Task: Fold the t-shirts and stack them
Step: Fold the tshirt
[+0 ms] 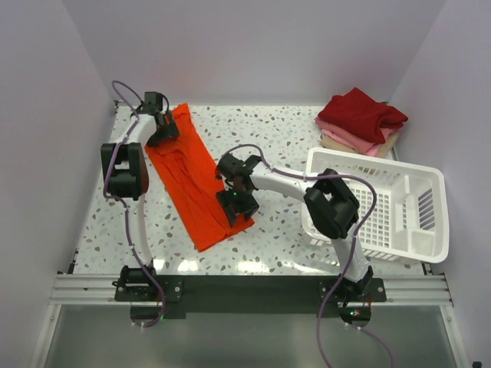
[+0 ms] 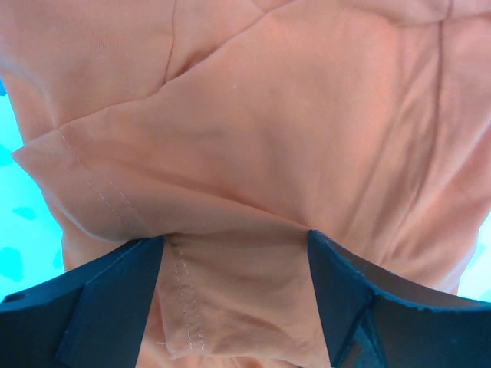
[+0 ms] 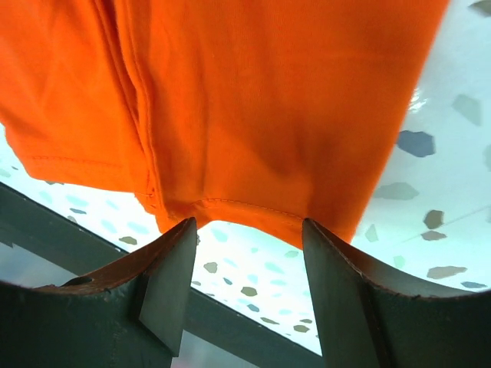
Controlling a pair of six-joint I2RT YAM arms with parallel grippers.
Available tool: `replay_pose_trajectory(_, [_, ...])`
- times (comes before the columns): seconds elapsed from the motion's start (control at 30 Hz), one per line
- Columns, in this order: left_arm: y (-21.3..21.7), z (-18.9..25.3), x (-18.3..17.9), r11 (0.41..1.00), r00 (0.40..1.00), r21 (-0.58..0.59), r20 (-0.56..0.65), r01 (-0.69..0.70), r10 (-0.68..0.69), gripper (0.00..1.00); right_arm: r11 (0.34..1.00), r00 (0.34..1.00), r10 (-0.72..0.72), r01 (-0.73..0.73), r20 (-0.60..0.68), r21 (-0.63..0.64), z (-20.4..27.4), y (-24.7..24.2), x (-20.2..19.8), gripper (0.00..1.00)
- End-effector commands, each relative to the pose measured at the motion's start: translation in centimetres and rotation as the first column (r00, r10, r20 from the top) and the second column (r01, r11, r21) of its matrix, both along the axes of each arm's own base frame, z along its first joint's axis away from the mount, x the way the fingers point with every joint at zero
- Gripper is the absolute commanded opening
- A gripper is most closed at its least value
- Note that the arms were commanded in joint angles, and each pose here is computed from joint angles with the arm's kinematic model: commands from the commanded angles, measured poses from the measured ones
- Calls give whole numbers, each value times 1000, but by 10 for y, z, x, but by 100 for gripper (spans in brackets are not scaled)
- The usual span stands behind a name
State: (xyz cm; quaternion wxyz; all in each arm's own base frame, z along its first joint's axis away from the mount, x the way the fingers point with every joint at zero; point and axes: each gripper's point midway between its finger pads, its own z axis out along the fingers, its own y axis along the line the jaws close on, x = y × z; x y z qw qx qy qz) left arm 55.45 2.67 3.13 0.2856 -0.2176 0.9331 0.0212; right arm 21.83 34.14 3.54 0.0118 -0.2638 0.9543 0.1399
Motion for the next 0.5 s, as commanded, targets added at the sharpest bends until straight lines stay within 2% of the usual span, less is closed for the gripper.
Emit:
replay_pose_trajectory(0.0, [-10,88,24,998,973,35,224,52,-59,85,999,996,0,-4,92,36,42,1,14,61])
replay_pose_trajectory(0.03, [-10,100,22,998,969,39,240,51,-59,86,999,995,-2,-2,103,37,46,-2,15,61])
replay_pose_trajectory(0.07, [-32,133,15,995,954,44,286,84,-93,88,999,992,-3,-1,123,34,50,-5,16,61])
replay_pose_trajectory(0.1, [-39,148,9,995,947,51,305,90,-102,88,999,990,6,-10,140,34,54,-8,16,61])
replay_pose_trajectory(0.13, [-46,147,-6,993,952,59,286,99,-112,89,999,988,4,-9,154,33,59,-15,15,62])
replay_pose_trajectory(0.17, [-57,180,-23,991,936,87,331,97,-121,90,1000,987,0,-3,163,21,60,-21,15,62])
replay_pose_trajectory(0.2, [-63,186,-36,991,935,89,334,96,-121,91,1000,985,-5,3,172,13,60,-26,15,62])
replay_pose_trajectory(0.23, [-68,167,-59,990,951,92,281,103,-125,91,1000,984,-16,13,177,15,57,-35,12,62])
replay_pose_trajectory(0.27, [-78,191,-81,989,936,95,324,110,-135,91,999,983,-41,38,180,17,53,-42,16,62])
replay_pose_trajectory(0.3, [-83,188,-97,992,939,76,321,102,-121,91,998,983,-60,57,174,26,49,-47,16,61])
replay_pose_trajectory(0.33, [-90,160,-124,990,956,73,258,122,-137,91,995,981,-96,92,167,31,39,-58,21,61])
replay_pose_trajectory(0.37, [-91,172,-146,991,951,64,281,117,-130,90,993,979,-116,110,168,42,38,-63,24,60])
replay_pose_trajectory(0.47, [-101,135,-208,993,976,18,185,117,-118,89,985,975,-168,159,146,71,31,-75,33,58])
